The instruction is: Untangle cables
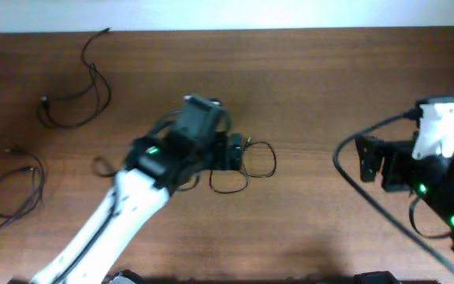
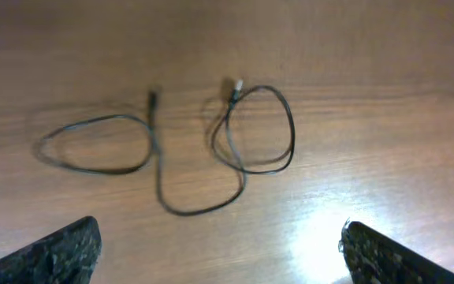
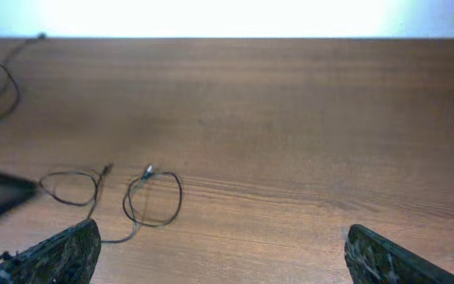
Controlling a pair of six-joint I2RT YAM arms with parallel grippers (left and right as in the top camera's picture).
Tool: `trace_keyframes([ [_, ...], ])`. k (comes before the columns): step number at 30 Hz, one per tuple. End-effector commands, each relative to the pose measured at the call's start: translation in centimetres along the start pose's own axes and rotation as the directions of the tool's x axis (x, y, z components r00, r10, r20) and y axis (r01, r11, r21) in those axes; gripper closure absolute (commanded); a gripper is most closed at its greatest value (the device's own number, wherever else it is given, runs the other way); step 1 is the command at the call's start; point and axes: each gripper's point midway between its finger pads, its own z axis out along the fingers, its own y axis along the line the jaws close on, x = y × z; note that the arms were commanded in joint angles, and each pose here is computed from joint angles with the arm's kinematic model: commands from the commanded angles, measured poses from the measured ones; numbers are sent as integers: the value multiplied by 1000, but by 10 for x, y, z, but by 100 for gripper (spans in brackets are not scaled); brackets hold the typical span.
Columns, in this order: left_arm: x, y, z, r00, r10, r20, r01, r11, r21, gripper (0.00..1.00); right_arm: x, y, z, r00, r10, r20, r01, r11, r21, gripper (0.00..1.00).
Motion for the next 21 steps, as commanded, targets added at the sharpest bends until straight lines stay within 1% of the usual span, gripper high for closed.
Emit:
trace_keyframes([
  [1,16,-16,61,994,-40,-98,34,998,-61,1,-5,-10,-27,997,-2,80,-3,998,63,2],
  [2,24,-17,82,979,-160,-123,148,984,-105,1,-3,-12,-32,996,-2,89,-5,997,73,2],
  [4,37,-16,116,941,-303,-153,276,946,-171,1,1,-12,-34,997,-2,83,-5,997,73,2],
  [6,55,-8,145,877,-449,-172,399,879,-261,1,3,-12,-34,997,-1,74,-4,997,74,1],
  [8,66,-3,164,845,-504,-176,439,844,-309,2,3,-12,-34,997,-1,74,-5,997,74,2],
  [12,78,3,186,841,-504,-194,421,837,-348,5,9,-13,-34,999,0,50,-4,997,76,2],
  [13,80,8,188,852,-485,-195,396,843,-364,3,11,-13,-33,999,1,42,-4,997,77,2],
  [14,77,14,188,892,-407,-198,317,874,-367,0,12,-13,-33,999,1,37,-4,997,77,2],
  [15,76,18,187,908,-368,-199,276,884,-377,0,12,-13,-33,999,1,37,-4,997,77,2],
  [18,79,25,184,933,-264,-245,156,910,-384,1,12,-13,-33,999,2,37,-4,997,77,2],
  [21,82,45,174,942,-235,-238,98,875,-475,1,12,-13,-33,999,1,37,-4,997,77,2],
])
